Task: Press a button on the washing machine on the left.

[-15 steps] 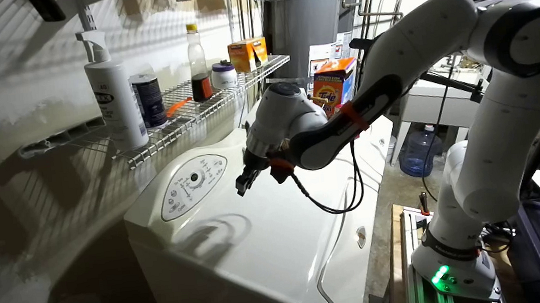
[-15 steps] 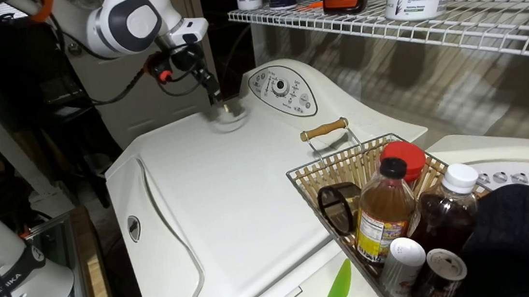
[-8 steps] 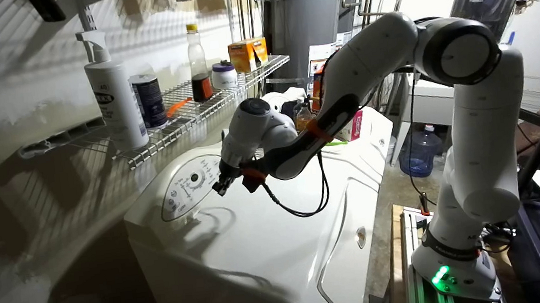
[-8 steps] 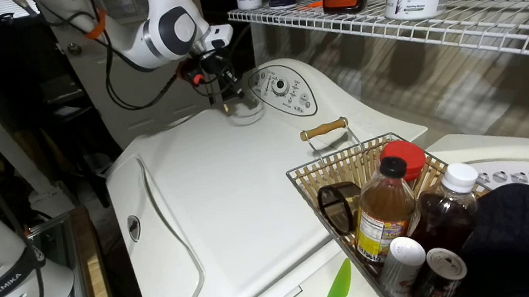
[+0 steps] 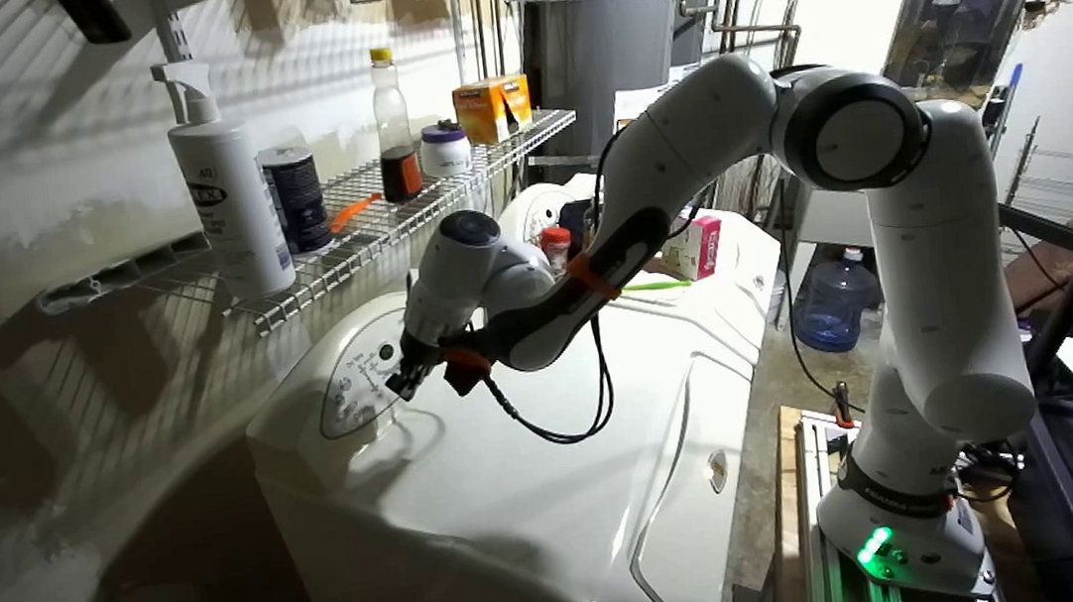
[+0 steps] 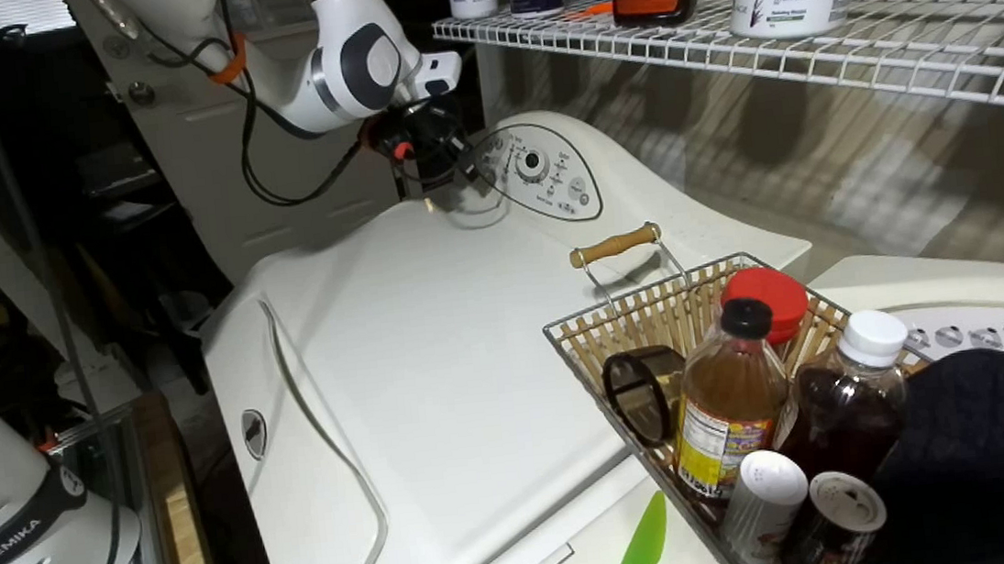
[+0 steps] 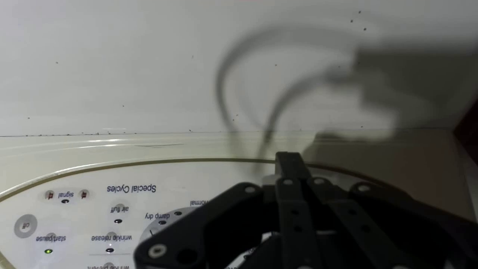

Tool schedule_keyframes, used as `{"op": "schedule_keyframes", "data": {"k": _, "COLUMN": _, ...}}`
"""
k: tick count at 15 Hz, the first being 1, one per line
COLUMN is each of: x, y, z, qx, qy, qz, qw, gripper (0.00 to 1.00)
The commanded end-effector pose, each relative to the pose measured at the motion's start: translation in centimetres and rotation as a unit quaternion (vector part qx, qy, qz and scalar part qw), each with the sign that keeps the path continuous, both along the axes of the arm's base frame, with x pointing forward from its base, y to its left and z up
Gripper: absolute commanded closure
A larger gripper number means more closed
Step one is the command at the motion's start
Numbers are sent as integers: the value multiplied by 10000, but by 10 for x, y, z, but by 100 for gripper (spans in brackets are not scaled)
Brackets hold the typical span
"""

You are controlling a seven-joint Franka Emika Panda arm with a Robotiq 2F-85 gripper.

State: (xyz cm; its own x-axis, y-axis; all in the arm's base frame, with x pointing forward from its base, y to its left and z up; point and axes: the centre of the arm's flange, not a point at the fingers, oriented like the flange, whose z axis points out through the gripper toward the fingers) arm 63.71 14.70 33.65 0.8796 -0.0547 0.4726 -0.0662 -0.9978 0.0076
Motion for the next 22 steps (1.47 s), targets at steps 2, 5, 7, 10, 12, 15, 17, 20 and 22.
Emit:
{"op": "schedule_keyframes", "data": {"k": 2, "x": 0, "y": 0, "z": 1, "qx": 2, "qy": -7, "qz": -1, "qw": 10000, "gripper": 100}}
{"op": "schedule_keyframes", "data": {"k": 5, "x": 16, "y": -10, "z": -13, "qx": -97, "qy": -11, "qz": 16, "qw": 10000, "gripper": 100}}
{"op": "schedule_keyframes", "data": {"k": 7, "x": 21, "y": -13, "z": -20, "qx": -114, "qy": -55, "qz": 68, "qw": 9999, "gripper": 100}}
{"op": "schedule_keyframes", "data": {"k": 10, "x": 27, "y": -10, "z": -25, "qx": -26, "qy": -176, "qz": 196, "qw": 9996, "gripper": 100}}
{"op": "schedule_keyframes", "data": {"k": 12, "x": 29, "y": -4, "z": -25, "qx": 67, "qy": -244, "qz": 344, "qw": 9991, "gripper": 100}}
{"op": "schedule_keyframes", "data": {"k": 15, "x": 33, "y": 0, "z": -25, "qx": 104, "qy": -324, "qz": 470, "qw": 9983, "gripper": 100}}
{"op": "schedule_keyframes", "data": {"k": 17, "x": 35, "y": 0, "z": -23, "qx": 67, "qy": -341, "qz": 512, "qw": 9981, "gripper": 100}}
{"op": "schedule_keyframes", "data": {"k": 20, "x": 38, "y": -5, "z": -22, "qx": 1, "qy": -351, "qz": 529, "qw": 9980, "gripper": 100}}
{"op": "schedule_keyframes", "data": {"k": 22, "x": 40, "y": -7, "z": -24, "qx": -40, "qy": -346, "qz": 543, "qw": 9979, "gripper": 100}}
